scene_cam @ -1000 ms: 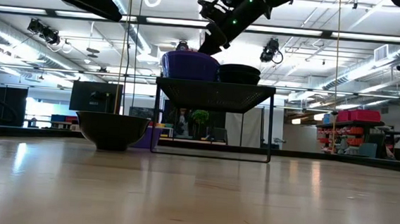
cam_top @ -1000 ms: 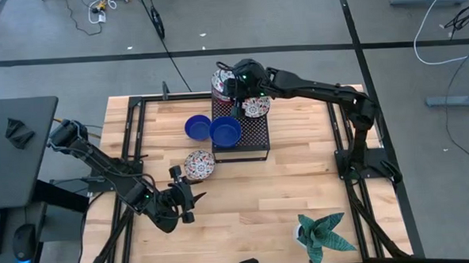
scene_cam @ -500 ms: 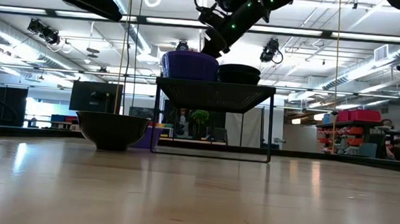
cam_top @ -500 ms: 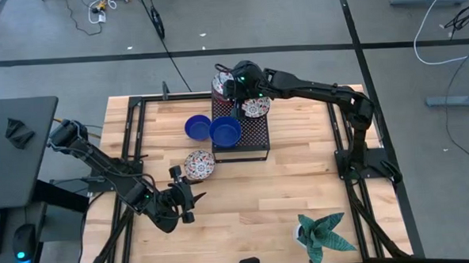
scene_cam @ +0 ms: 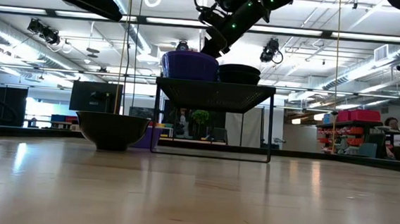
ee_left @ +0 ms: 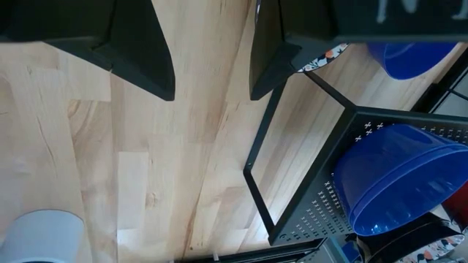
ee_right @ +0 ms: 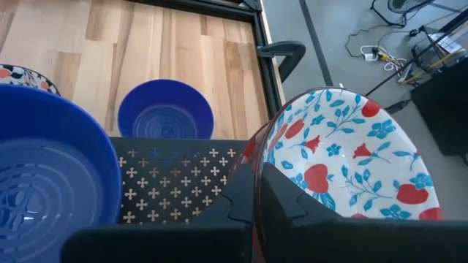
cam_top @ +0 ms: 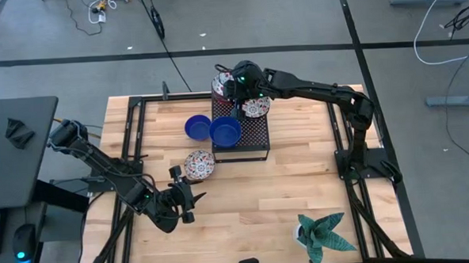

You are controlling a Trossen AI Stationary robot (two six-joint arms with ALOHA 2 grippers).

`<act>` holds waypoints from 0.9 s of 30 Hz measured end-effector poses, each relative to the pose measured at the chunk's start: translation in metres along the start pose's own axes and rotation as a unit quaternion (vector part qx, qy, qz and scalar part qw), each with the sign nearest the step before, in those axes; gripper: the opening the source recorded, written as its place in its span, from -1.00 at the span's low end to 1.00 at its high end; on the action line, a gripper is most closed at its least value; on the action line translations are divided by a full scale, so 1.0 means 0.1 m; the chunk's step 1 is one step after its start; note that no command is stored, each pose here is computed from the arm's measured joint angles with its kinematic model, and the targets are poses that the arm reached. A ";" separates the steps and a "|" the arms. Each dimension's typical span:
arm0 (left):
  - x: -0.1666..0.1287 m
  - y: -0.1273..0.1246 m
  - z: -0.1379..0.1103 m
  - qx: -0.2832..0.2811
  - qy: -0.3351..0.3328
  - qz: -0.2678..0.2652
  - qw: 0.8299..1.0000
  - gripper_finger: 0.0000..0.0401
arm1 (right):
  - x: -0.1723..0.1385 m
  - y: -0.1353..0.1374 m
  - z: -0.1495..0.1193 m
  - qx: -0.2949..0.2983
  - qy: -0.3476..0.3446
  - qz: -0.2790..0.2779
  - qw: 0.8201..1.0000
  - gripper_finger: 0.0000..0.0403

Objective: Pick & Place Mini bowls
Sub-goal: Stack the red patterned bowl on the red patterned bowl on the shelf

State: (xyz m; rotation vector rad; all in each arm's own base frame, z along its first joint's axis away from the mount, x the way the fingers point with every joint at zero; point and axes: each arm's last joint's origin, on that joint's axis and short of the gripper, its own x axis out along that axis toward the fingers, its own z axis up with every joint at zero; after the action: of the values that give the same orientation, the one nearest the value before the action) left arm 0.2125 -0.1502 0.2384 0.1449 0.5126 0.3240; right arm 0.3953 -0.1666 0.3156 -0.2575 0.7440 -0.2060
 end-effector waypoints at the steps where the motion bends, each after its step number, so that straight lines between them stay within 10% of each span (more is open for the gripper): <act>1: 0.00 0.00 0.00 0.000 0.000 0.000 1.000 -0.10 | 0.00 0.00 0.00 0.000 0.000 0.000 1.000 -0.96; 17: 0.00 -0.01 0.00 -0.003 0.004 -0.010 1.000 -0.10 | 0.15 -0.02 -0.07 0.002 0.014 0.002 1.000 -0.94; 27: 0.00 -0.01 0.00 -0.004 0.004 -0.011 1.000 -0.10 | 0.11 -0.02 -0.06 0.005 0.014 0.002 1.000 -0.57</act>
State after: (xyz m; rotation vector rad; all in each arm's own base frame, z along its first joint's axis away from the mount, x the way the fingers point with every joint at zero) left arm 0.2127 -0.1510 0.2384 0.1296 0.5195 0.3059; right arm 0.3983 -0.1725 0.3051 -0.2439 0.7706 -0.2096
